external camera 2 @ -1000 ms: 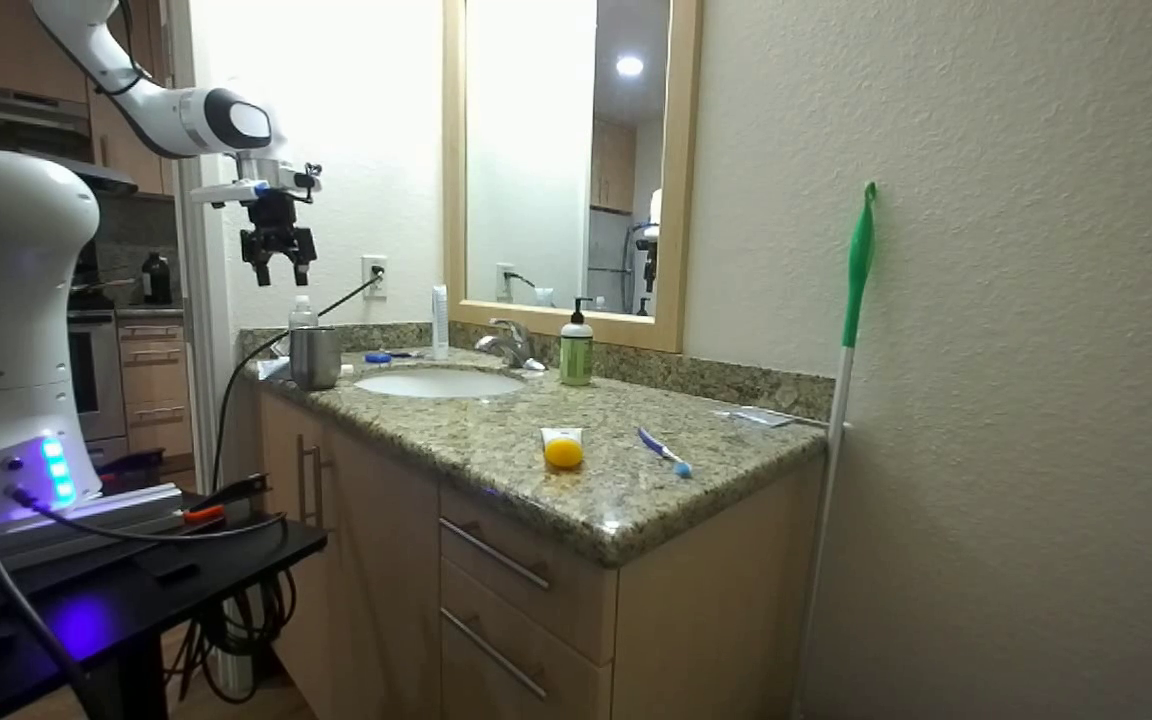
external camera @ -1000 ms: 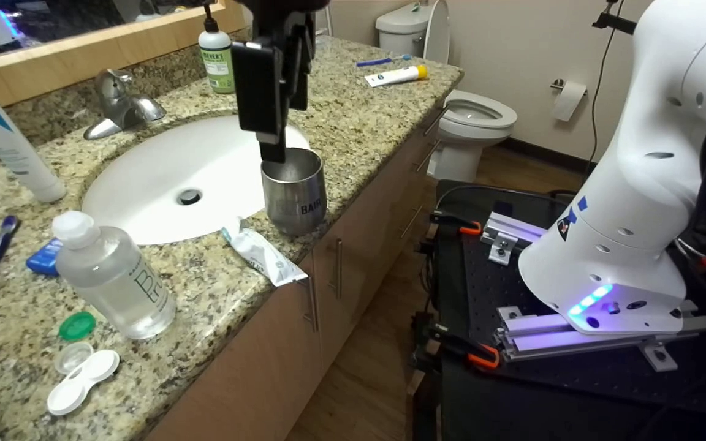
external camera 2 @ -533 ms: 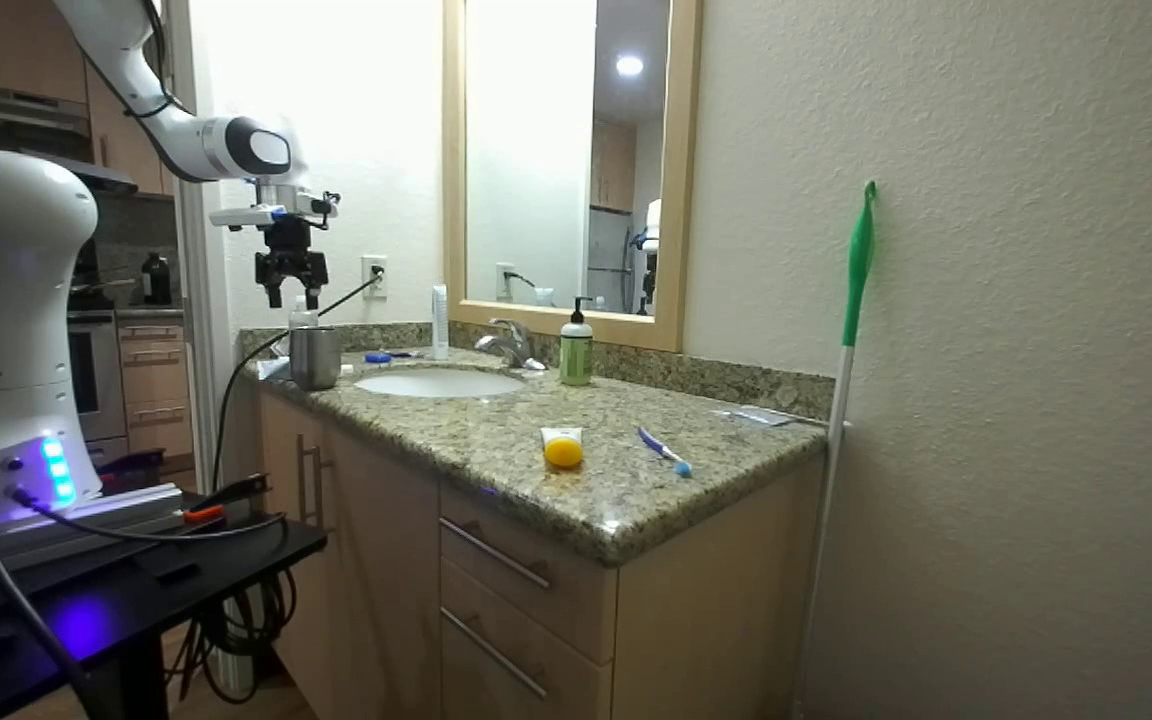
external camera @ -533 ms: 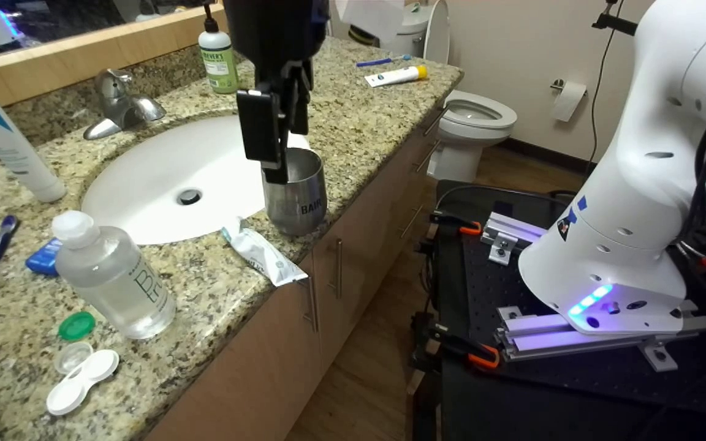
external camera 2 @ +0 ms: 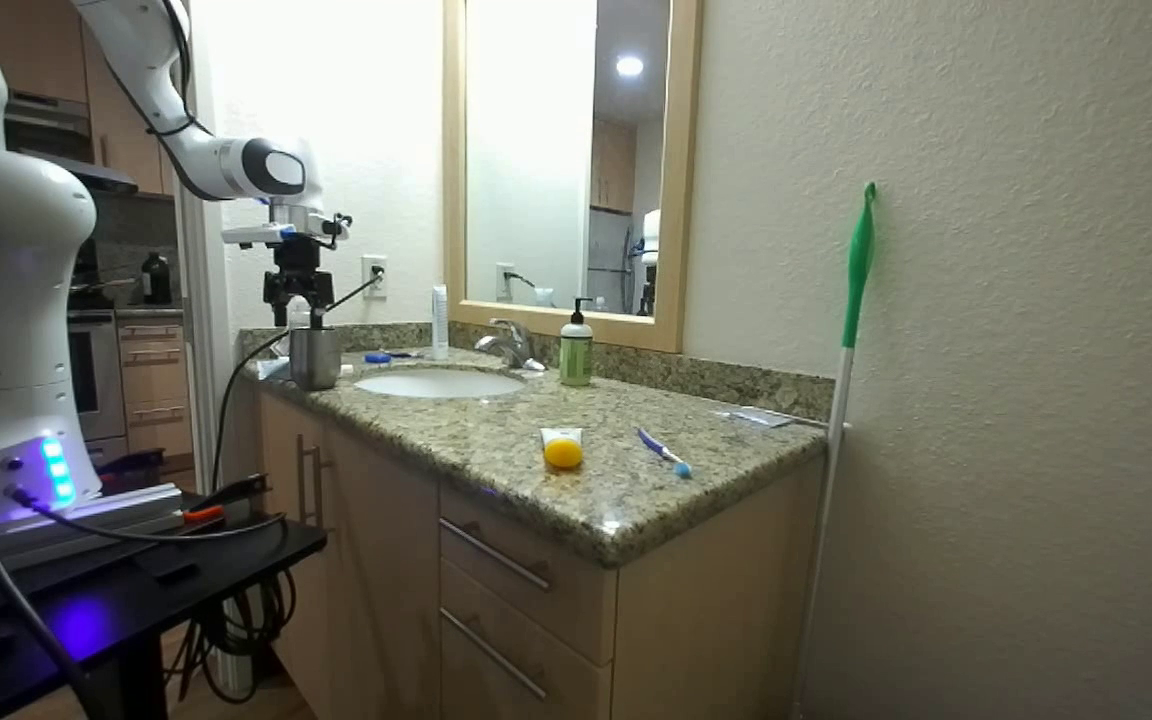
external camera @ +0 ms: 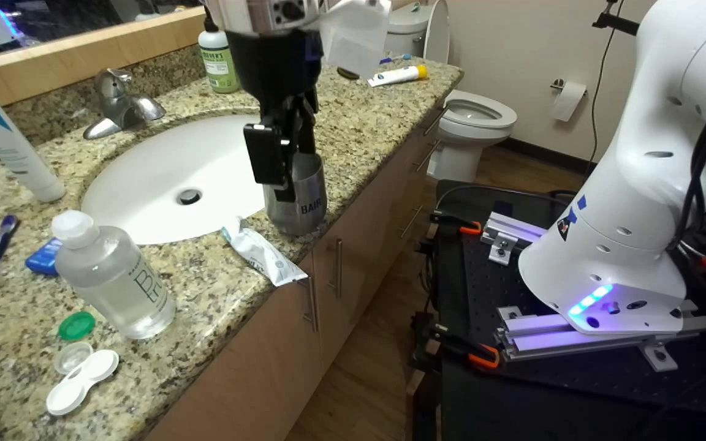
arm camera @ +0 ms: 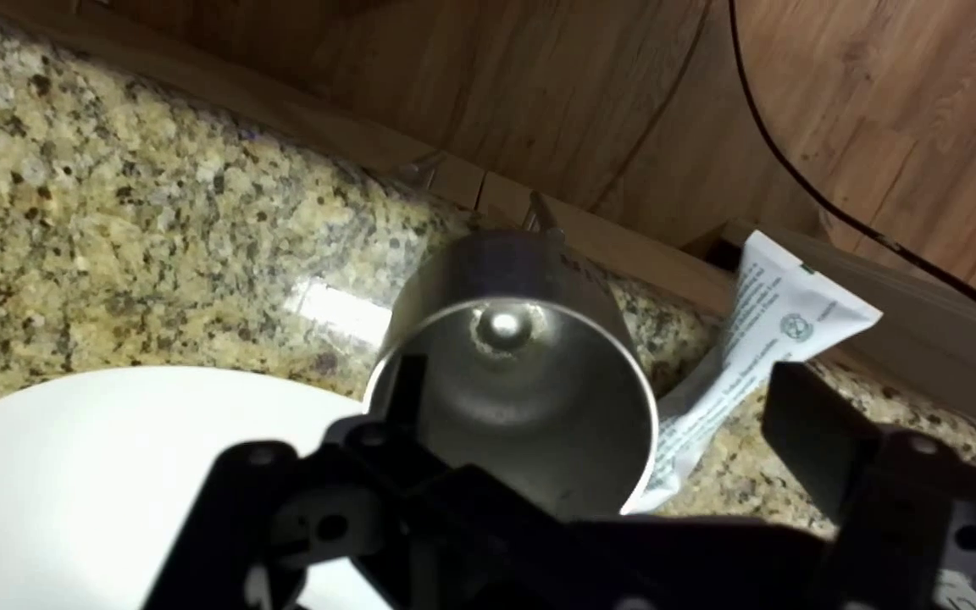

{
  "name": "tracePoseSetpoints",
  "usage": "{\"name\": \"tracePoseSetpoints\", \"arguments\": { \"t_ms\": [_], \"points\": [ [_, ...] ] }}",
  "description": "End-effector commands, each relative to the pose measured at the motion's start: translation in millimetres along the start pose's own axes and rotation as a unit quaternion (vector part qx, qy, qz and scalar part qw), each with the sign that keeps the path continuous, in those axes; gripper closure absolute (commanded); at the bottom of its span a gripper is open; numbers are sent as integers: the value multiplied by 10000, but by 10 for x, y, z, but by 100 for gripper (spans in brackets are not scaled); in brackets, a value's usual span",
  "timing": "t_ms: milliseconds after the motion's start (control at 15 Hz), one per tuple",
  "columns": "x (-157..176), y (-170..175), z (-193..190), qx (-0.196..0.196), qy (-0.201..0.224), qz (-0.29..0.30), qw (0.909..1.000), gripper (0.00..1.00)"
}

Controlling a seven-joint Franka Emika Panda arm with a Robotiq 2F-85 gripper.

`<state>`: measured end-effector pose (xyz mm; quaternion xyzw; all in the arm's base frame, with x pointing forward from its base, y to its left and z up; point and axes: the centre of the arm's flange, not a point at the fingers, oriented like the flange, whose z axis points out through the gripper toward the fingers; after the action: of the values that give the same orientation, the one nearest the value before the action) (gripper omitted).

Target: Move the silver cup to the right

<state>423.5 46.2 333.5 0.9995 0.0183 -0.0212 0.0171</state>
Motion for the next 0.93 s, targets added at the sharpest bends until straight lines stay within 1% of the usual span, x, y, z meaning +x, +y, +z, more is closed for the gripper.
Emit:
{"name": "tracePoseSetpoints", "arguments": {
  "t_ms": [0, 200, 267, 333, 400, 733, 867],
  "points": [
    [33, -6, 71, 0, -81, -3, 10000, 0],
    [104, -16, 147, 4, -163, -6, 9999, 0],
    [117, 4, 154, 44, -160, -33, 9999, 25],
    [117, 22, 152, 39, -153, 28, 9999, 28],
    [117, 29, 159, 31, -151, 60, 9999, 34],
    [131, 61, 180, -117, -144, 242, 9995, 69],
    [125, 94, 165, -240, -184, 492, 9983, 83]
  ]
}}
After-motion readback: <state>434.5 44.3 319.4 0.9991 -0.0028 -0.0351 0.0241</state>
